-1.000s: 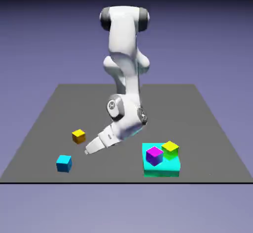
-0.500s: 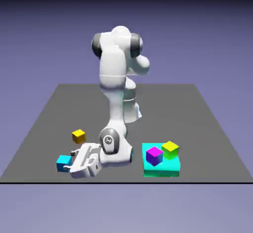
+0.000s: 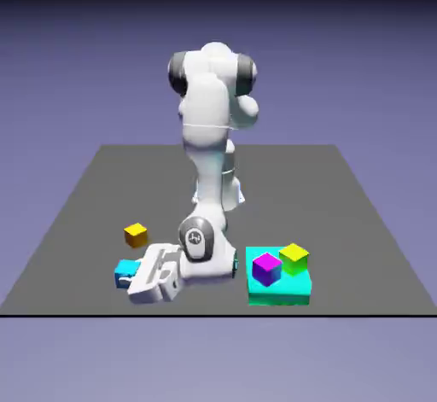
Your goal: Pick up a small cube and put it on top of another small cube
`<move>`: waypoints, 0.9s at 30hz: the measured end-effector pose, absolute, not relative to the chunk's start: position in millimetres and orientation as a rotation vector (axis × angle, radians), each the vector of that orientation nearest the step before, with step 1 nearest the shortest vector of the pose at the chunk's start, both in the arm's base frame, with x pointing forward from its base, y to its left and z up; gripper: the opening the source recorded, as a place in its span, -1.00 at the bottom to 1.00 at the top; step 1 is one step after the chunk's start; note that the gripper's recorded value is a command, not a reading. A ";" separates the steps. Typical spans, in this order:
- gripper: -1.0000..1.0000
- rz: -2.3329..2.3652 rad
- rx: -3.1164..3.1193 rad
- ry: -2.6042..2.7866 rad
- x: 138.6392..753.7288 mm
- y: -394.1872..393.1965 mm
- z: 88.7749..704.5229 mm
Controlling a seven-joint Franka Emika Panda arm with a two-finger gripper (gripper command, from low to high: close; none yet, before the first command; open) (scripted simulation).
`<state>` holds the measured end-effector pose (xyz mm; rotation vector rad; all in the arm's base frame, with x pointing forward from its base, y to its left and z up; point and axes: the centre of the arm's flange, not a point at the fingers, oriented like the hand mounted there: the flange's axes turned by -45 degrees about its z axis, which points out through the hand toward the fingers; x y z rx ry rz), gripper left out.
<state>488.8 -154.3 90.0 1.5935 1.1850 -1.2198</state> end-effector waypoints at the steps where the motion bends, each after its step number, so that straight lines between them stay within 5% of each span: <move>1: -1.00 -1.216 1.610 1.174 500.2 -139.8 95.6; 11: -1.00 -1.185 1.691 1.235 559.0 72.7 159.8; 19: -1.00 -1.125 1.438 1.372 506.6 253.2 197.1; 25: -1.00 -1.110 1.369 1.356 499.5 217.7 173.5; 26: 1.00 -1.110 1.369 1.356 499.4 216.7 172.9; 27: 1.00 -1.109 1.368 1.356 499.6 216.7 172.9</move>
